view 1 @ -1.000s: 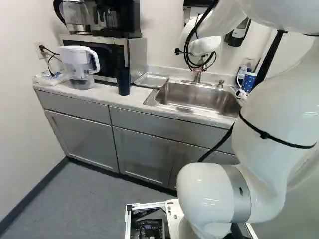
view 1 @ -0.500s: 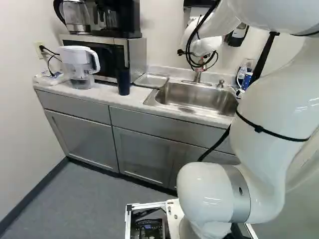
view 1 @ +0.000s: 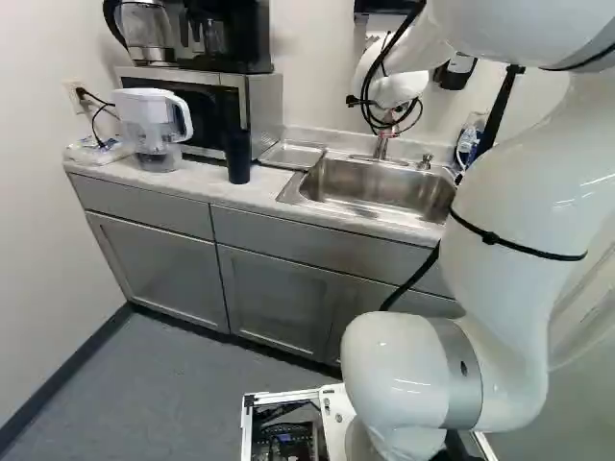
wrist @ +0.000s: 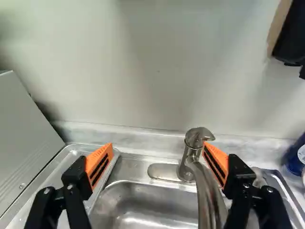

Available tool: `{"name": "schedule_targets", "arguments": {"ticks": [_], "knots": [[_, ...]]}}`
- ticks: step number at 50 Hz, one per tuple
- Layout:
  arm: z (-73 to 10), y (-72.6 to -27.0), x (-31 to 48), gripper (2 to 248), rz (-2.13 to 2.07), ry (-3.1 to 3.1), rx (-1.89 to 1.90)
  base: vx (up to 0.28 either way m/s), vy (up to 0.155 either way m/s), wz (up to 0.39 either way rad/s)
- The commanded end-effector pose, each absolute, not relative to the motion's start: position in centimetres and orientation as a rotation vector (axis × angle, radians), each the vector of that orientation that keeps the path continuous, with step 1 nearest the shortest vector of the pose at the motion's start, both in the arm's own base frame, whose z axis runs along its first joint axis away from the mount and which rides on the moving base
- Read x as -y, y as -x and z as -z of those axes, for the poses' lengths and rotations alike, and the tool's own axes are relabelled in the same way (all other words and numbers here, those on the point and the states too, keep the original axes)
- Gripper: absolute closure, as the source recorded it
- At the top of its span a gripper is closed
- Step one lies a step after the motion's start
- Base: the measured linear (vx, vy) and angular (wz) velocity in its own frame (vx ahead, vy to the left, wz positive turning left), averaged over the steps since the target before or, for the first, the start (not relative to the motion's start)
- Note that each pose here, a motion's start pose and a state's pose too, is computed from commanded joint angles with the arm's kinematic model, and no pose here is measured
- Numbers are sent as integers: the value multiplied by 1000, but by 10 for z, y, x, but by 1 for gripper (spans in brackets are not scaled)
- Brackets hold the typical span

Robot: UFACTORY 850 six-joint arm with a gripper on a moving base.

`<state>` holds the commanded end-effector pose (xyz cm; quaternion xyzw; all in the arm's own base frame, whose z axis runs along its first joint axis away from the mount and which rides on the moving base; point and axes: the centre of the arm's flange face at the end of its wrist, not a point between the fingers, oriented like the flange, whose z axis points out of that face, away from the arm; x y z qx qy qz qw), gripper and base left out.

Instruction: Rinse the cup and place it in the tray

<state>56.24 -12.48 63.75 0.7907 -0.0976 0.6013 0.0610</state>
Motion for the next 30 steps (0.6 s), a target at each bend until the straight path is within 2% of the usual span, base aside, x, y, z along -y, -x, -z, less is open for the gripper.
{"name": "schedule_targets", "arguments": {"ticks": [30], "knots": [[-633, -588, 136, 3, -1787, -2412, 307, 0, 0, 0]]}}
